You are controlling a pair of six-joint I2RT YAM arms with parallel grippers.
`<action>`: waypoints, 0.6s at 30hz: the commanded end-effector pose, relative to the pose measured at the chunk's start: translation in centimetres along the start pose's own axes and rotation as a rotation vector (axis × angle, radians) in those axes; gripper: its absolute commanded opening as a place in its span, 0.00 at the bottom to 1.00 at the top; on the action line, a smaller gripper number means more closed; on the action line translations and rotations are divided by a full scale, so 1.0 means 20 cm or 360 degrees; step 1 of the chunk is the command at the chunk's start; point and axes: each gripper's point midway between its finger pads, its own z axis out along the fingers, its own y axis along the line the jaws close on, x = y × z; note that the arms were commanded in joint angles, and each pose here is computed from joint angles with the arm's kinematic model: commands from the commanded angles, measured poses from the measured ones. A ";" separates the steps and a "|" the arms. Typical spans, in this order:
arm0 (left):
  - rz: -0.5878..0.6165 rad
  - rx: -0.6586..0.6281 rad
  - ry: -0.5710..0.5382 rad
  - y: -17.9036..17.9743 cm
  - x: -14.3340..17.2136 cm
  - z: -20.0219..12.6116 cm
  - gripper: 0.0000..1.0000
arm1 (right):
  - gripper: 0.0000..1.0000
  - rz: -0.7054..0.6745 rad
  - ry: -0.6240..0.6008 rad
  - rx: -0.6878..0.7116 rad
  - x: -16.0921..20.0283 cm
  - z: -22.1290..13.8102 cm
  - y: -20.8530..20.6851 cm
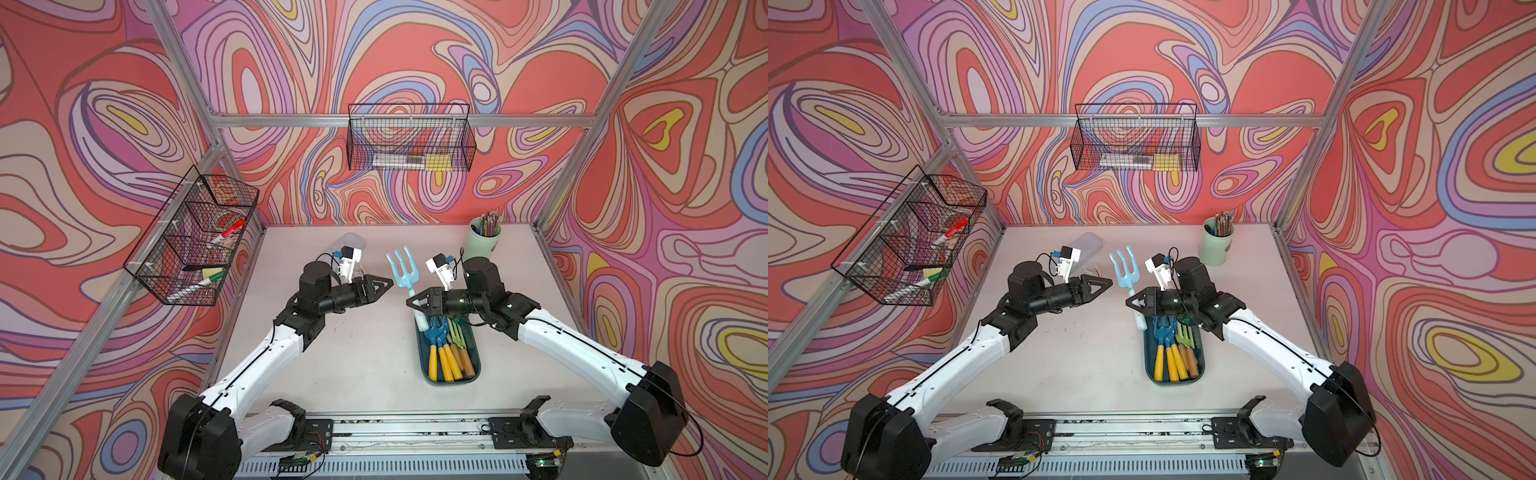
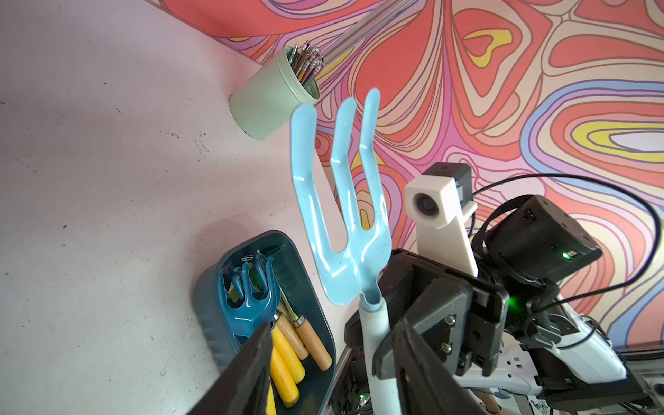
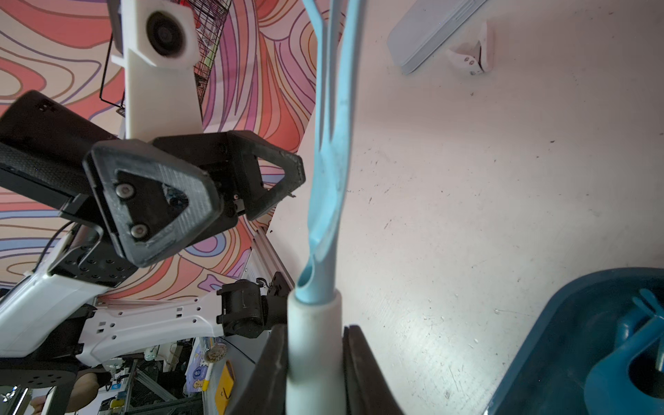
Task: Take the hand rake out of the storage box
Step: Pick up the rake from the storage box.
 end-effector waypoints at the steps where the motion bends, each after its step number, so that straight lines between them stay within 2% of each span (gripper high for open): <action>1: 0.0037 0.0060 -0.0007 -0.03 -0.02 0.00 0.54 | 0.00 -0.0056 -0.0067 -0.0138 -0.09 -0.01 0.12; 11: 0.0038 0.0097 -0.0031 -0.05 -0.07 0.00 0.50 | 0.00 -0.0010 -0.0014 -0.0180 -0.07 0.03 0.12; 18: 0.0001 0.0071 -0.0026 -0.01 -0.07 0.03 0.43 | 0.00 -0.0032 0.0031 -0.0231 -0.04 0.09 0.17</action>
